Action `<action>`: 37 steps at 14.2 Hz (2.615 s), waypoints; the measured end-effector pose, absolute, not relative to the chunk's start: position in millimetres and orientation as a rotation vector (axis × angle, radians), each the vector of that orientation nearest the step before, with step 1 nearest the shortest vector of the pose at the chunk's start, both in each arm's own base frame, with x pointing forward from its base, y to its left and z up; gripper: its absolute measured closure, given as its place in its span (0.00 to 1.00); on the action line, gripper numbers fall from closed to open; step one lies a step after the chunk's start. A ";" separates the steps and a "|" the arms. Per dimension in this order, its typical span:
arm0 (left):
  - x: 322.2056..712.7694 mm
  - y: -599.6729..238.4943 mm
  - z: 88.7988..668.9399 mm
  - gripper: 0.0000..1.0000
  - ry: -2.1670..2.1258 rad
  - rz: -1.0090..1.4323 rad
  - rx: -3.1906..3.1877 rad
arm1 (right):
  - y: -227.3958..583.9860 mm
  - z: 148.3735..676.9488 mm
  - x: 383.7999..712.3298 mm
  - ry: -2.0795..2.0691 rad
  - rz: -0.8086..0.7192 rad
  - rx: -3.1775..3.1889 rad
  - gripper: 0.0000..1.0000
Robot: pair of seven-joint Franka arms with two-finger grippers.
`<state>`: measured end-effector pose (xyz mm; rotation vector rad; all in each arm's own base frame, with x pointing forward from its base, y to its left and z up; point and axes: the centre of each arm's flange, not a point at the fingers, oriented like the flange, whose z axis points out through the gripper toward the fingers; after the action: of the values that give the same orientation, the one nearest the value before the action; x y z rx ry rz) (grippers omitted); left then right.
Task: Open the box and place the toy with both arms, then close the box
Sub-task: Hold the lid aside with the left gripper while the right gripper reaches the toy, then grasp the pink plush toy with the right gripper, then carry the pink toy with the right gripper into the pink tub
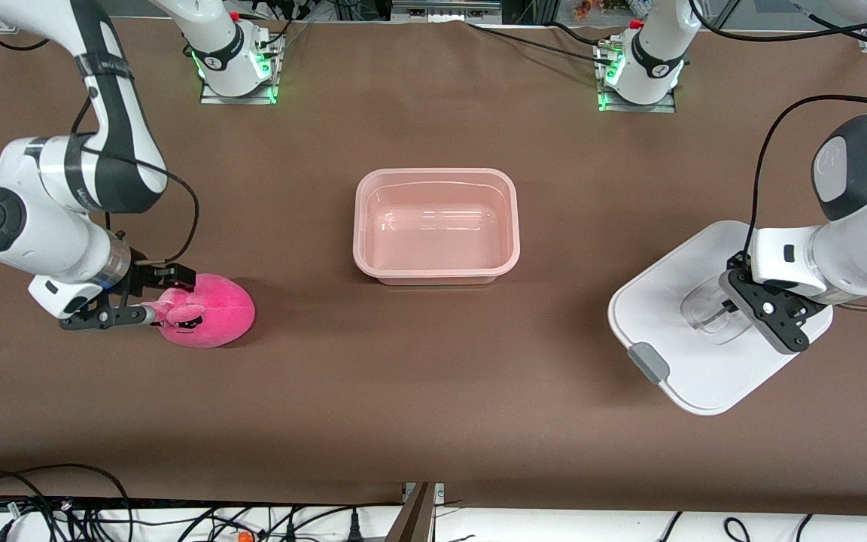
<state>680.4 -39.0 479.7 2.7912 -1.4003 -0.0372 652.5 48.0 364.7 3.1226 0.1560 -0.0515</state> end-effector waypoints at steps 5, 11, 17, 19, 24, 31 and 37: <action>680.8 -25.1 479.6 0.93 -1.369 -0.034 2.798 | 35.4 344.8 659.2 0.097 -0.036 3.149 0.00; 680.4 -33.7 479.8 0.93 -1.376 -0.025 2.778 | 35.8 320.7 659.1 0.051 -0.070 3.200 0.00; 678.9 -39.6 479.0 0.93 -1.369 -0.026 2.755 | 16.6 307.9 660.7 0.132 -0.077 3.200 0.37; 677.8 -41.5 478.2 0.93 -1.371 -0.039 2.749 | 16.3 308.1 660.9 0.134 -0.073 3.200 0.58; 676.7 -50.6 478.3 0.93 -1.388 -0.039 2.733 | 17.4 309.6 661.8 0.175 -0.065 3.199 0.92; 676.8 -47.3 478.0 0.93 -1.381 -0.042 2.735 | 32.8 337.4 672.6 0.579 -0.001 3.155 0.92; 676.7 -47.5 478.0 0.93 -1.382 -0.042 2.735 | 139.6 423.6 667.7 0.946 -0.084 2.982 0.92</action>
<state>676.7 -47.5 478.0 2.7350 -1.3818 -0.0423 667.7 139.6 423.6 2.9823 0.9455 -0.0838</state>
